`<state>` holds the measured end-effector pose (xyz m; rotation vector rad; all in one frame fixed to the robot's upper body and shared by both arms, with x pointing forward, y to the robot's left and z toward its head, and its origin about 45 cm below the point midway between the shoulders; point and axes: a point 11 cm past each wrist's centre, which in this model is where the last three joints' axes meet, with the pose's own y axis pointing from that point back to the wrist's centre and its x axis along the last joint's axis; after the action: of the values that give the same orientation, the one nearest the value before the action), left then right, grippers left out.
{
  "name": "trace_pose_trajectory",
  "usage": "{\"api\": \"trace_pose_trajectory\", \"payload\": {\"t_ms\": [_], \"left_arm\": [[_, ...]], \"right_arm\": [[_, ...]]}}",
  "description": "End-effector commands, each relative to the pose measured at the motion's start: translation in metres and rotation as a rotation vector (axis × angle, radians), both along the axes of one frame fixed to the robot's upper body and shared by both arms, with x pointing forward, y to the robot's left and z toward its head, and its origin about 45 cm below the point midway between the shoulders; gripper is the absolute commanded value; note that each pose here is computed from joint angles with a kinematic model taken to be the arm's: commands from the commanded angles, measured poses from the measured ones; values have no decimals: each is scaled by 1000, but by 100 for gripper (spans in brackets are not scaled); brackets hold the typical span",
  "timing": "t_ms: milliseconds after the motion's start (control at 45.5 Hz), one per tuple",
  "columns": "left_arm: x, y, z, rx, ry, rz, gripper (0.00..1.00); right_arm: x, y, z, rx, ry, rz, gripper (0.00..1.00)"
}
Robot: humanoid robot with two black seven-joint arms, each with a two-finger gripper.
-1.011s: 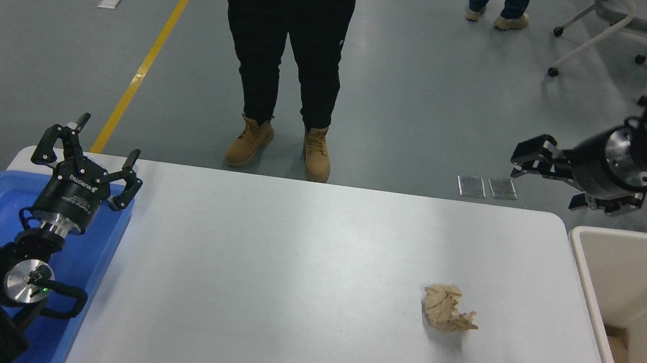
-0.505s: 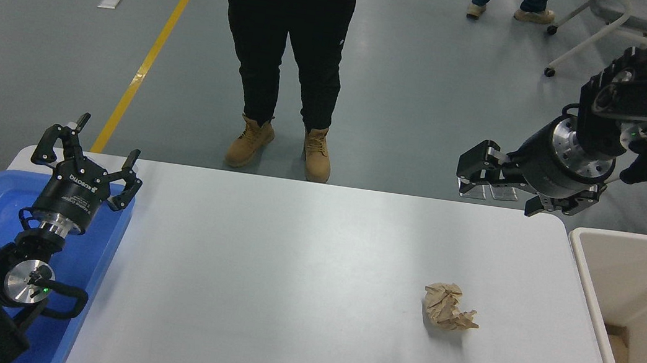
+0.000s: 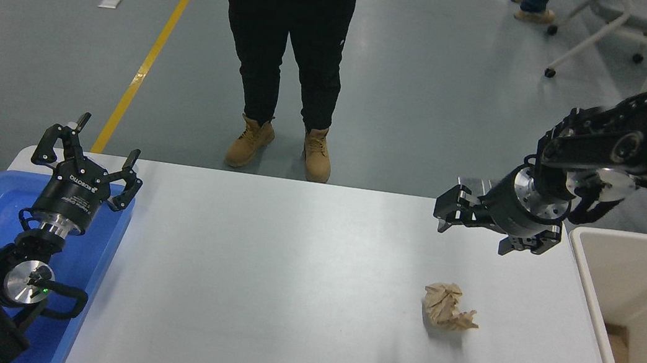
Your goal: Pick up paper ball place in dustbin
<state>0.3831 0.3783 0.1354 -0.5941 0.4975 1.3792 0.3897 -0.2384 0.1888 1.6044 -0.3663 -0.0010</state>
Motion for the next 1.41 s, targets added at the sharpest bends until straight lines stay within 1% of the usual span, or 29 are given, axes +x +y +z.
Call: {"api": "trace_pose_trajectory", "payload": {"t_ms": [0,418,725,813,835,857,901,967,989,1011,1099,1187,1319,1385], "left_arm": [[0,0,0,0,0,0,98],[0,0,0,0,0,0,98],[0,0,0,0,0,0,98],[0,0,0,0,0,0,98],[0,0,0,0,0,0,98],[0,0,0,0,0,0,98],[0,0,0,0,0,0,98],[0,0,0,0,0,0,98],[0,0,0,0,0,0,98],[0,0,0,0,0,0,98],[0,0,0,0,0,0,98],[0,0,0,0,0,0,98],[0,0,0,0,0,0,98],[0,0,0,0,0,0,98]], "right_arm": [[4,-7,-54,-15,-23,-23,100],[-19,-28,-103,-29,22,-67,100],[-31,-23,-122,9,42,-91,100],[-33,-26,-127,0,24,-94,91],[-32,-26,-128,-3,13,-95,86],[-31,-27,-128,-7,2,-96,78],[-33,-26,-129,-11,-1,-92,55],[-34,-20,-131,-14,5,-63,13],[-34,-19,-131,-17,5,-54,2],[-34,-17,-130,-20,4,-45,0],[-33,-13,-129,-20,4,-27,0],[-26,-12,-121,-23,-14,-22,0],[-10,-14,-96,-38,-51,-10,0],[0,-25,-75,-44,-74,-30,0]]}}
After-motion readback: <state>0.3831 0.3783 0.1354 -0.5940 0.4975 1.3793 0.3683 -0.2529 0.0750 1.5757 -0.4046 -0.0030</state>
